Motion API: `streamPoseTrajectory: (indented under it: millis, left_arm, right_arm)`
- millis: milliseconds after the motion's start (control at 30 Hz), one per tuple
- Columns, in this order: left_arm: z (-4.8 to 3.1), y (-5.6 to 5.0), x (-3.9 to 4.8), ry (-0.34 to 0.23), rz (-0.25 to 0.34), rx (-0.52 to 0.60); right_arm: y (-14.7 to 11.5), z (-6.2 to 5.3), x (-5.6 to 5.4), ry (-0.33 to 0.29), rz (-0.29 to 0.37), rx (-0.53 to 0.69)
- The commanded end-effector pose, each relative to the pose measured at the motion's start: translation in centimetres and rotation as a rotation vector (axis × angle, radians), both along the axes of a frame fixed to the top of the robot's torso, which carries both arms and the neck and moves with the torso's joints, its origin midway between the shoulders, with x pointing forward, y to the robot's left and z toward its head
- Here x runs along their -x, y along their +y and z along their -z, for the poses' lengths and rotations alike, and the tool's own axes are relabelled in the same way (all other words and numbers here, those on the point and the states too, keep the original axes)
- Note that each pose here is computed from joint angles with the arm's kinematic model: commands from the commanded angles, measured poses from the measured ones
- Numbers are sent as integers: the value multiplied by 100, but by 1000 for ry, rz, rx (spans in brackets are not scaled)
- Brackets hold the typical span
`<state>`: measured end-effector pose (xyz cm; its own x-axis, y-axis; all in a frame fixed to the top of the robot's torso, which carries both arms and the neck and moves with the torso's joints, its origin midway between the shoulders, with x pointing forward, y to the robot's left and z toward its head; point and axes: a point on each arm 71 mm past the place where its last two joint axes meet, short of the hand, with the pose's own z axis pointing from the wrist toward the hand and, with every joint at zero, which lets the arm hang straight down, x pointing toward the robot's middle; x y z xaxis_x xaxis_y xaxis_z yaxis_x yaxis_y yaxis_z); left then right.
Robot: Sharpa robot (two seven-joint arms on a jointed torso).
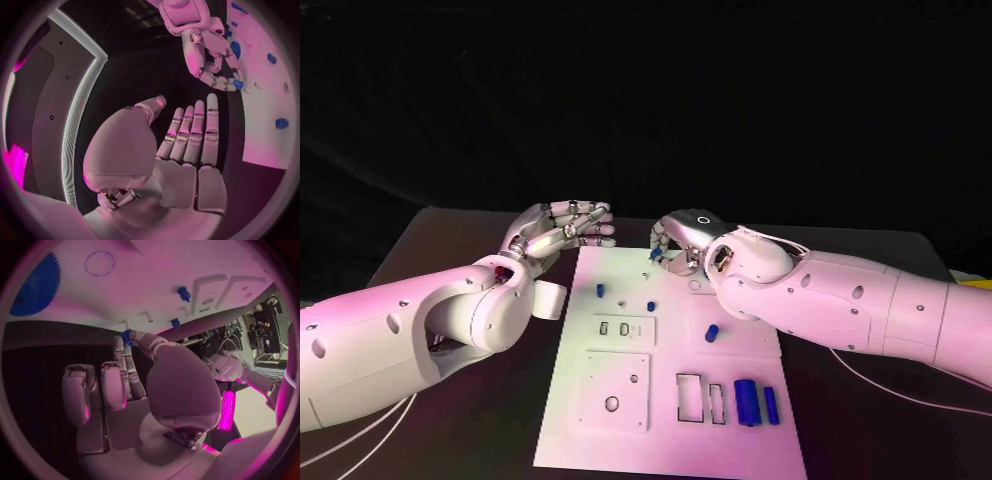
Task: Assemble the parts on the task board
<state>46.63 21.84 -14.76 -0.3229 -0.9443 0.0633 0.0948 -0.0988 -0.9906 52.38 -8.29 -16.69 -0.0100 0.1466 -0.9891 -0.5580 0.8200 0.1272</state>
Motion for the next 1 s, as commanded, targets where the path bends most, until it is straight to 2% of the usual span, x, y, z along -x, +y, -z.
streamPoseTrajectory:
  millis: [33, 433, 1000]
  left_arm:
    - [-27, -22, -4, -8, 11, 10]
    - [-50, -15, -26, -13, 6, 7]
    - [-70, -32, -25, -17, 10, 9]
  right_arm:
    - [20, 25, 3, 9, -7, 7]
    - [67, 68, 4, 19, -11, 9]
    - [122, 122, -52, 32, -4, 30]
